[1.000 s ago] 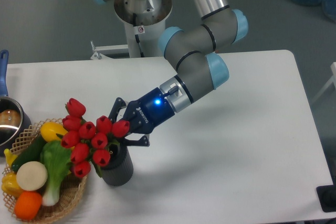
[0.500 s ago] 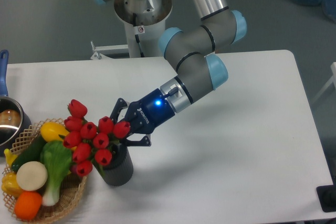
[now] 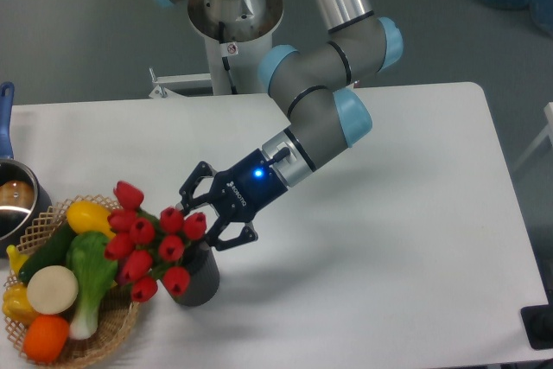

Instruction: Insert the flowers into the vase

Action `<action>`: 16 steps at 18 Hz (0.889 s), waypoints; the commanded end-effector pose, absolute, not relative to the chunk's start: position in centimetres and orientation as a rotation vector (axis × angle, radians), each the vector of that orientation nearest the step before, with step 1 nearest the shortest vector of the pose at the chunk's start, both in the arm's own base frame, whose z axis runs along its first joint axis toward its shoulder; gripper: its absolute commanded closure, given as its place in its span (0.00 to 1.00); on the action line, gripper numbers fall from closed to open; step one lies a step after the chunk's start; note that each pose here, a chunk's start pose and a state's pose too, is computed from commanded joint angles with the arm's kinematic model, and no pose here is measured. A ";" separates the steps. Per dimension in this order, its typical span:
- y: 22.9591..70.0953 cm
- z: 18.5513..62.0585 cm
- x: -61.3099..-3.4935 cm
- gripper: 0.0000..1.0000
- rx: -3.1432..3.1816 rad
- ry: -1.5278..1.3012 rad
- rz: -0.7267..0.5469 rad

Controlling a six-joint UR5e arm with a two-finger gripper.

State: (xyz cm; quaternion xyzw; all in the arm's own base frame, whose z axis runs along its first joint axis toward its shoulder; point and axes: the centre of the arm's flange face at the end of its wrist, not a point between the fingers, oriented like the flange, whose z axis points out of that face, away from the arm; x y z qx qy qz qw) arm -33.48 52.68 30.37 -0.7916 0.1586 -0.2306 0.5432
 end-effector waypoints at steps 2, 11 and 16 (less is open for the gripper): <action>52.5 30.2 -33.4 0.24 -1.881 0.371 -0.552; 49.0 31.4 -34.9 0.00 -1.888 0.313 -0.501; 45.5 33.7 -37.3 0.00 -2.010 0.291 -0.350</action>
